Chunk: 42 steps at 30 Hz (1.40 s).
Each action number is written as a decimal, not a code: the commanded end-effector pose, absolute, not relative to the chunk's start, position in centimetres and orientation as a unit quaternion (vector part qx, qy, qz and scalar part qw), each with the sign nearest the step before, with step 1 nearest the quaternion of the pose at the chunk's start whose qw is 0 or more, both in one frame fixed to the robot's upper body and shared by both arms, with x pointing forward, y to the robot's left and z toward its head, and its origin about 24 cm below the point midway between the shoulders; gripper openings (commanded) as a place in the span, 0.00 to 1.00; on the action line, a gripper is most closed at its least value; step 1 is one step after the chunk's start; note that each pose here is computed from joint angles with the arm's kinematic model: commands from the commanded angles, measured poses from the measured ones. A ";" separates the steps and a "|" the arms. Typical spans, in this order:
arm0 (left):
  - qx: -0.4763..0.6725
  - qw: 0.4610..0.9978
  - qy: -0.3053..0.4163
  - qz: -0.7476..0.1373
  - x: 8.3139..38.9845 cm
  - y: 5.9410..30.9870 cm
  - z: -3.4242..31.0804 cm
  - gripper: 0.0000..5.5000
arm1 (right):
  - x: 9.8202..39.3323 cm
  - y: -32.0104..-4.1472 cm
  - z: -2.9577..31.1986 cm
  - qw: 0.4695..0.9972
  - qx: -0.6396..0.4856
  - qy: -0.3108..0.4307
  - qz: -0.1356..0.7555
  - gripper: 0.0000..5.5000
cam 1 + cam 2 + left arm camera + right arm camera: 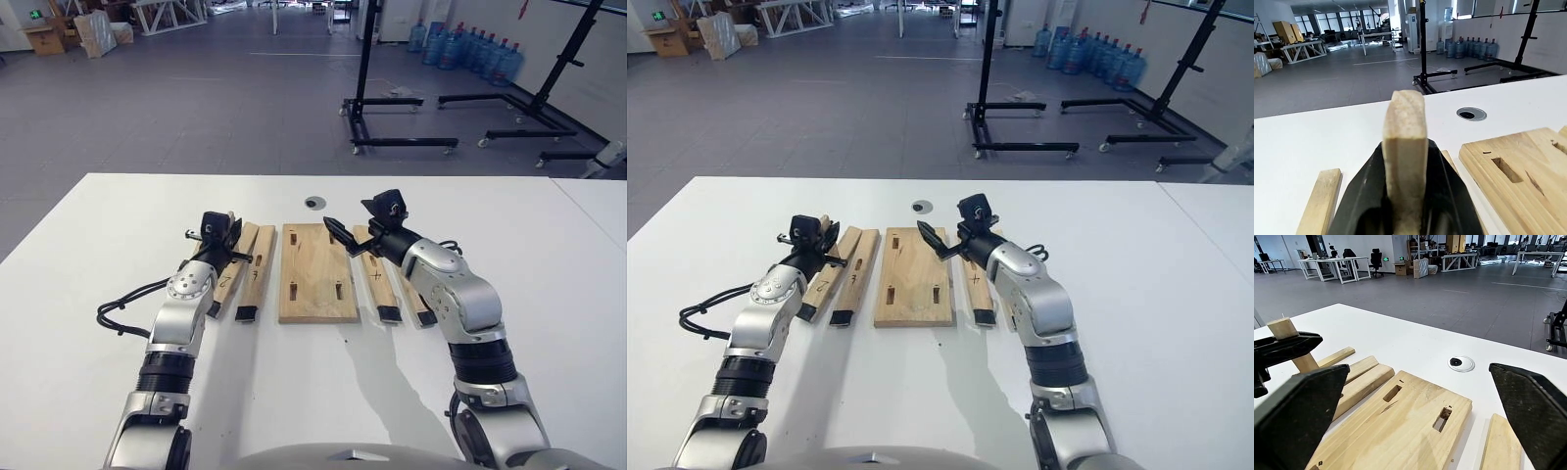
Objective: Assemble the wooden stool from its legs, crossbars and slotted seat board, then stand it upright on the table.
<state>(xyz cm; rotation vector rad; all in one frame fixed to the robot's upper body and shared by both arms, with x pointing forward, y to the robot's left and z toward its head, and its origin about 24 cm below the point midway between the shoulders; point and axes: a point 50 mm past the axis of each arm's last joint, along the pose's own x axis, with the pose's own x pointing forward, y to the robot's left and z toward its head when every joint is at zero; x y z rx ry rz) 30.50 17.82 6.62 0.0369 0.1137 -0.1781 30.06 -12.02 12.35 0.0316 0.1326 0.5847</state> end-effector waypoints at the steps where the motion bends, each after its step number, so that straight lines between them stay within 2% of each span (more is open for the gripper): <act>1: -0.025 0.987 0.142 -0.072 28.8 18.8 2.6 0.07 | 30.0 -12.0 11.9 0.955 0.017 0.070 0.286 0.95; 5: 0.023 0.987 0.139 -0.076 28.2 18.9 1.9 0.07 | 30.0 -12.0 11.9 0.955 0.016 0.069 0.287 0.95; 13: 0.028 0.986 0.144 -0.078 28.3 18.5 1.7 0.07 | 29.9 -11.9 11.9 0.955 0.017 0.070 0.288 0.95; 14: 0.028 0.986 0.144 -0.078 28.4 18.5 1.7 0.12 | 29.9 -11.9 11.9 0.955 0.017 0.070 0.288 0.95; 20: 0.026 0.988 0.135 -0.074 28.6 18.5 2.3 0.27 | 29.9 -11.8 11.9 0.955 0.018 0.069 0.288 0.95; 25: 0.022 0.992 0.100 -0.073 29.1 18.4 4.0 0.41 | 29.9 -11.7 11.8 0.955 0.018 0.069 0.288 0.95; 27: 0.019 0.994 0.078 -0.072 29.3 18.4 5.3 0.46 | 30.0 -11.7 11.8 0.955 0.018 0.068 0.289 0.95; 30: 0.024 0.997 0.023 -0.075 29.7 18.2 9.2 0.51 | 30.0 -11.7 11.9 0.955 0.018 0.067 0.289 0.95; 35: 0.064 0.993 -0.064 -0.078 29.7 18.0 16.9 0.51 | 30.0 -11.7 12.0 0.955 0.019 0.065 0.289 0.95; 39: 0.069 0.991 -0.089 -0.071 30.4 17.7 20.6 0.51 | 30.1 -11.6 12.0 0.955 0.020 0.063 0.288 0.95; 42: 0.055 0.992 -0.089 -0.076 31.6 17.3 22.1 0.51 | 30.3 -11.5 12.1 0.955 0.019 0.061 0.289 0.95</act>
